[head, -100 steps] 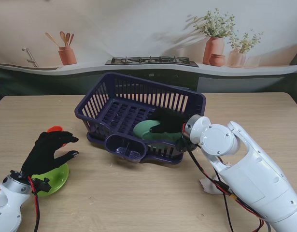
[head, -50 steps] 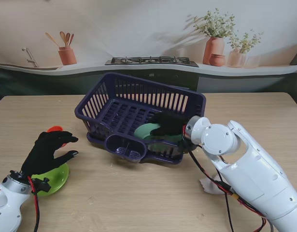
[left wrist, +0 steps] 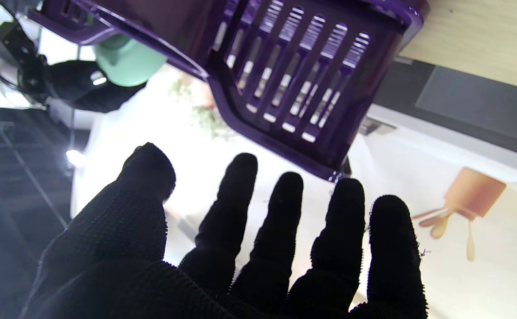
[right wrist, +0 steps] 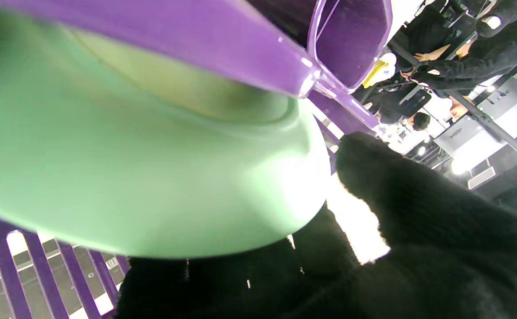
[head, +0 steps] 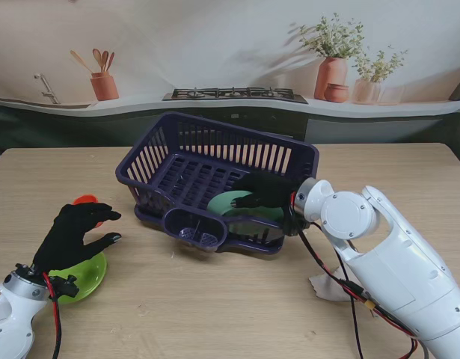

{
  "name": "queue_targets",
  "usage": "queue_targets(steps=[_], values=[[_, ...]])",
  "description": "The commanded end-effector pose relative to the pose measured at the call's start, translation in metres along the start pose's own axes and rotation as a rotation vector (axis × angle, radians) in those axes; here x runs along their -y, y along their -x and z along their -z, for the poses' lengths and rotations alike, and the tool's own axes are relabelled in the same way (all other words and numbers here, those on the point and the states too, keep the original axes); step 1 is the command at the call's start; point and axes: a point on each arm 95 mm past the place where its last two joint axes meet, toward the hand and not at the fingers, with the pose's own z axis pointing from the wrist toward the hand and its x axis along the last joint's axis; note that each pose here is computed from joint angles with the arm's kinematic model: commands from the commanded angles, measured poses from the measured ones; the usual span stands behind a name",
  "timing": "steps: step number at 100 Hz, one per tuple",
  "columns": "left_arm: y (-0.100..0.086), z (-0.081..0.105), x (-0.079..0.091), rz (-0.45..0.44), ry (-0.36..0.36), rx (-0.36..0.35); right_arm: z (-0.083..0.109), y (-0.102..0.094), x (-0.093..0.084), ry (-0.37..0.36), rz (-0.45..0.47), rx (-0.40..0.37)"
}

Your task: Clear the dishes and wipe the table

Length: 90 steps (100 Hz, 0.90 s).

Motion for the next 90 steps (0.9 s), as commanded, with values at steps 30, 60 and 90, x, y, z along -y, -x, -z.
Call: queue_targets(steps=[30,60,90], values=[[-0.001,0.0,-0.001,-0.001,0.012,-0.001,0.016,0.001,-0.006,0.044,0.023,-0.033],[-0.001,0.0,-0.001,-0.002,0.013,-0.003,0.031,0.003,-0.016,0.117,0.04,-0.069],[-0.001,0.001,-0.002,-0.005,0.008,0.002,0.054,0.012,-0.031,0.204,0.085,-0.09]])
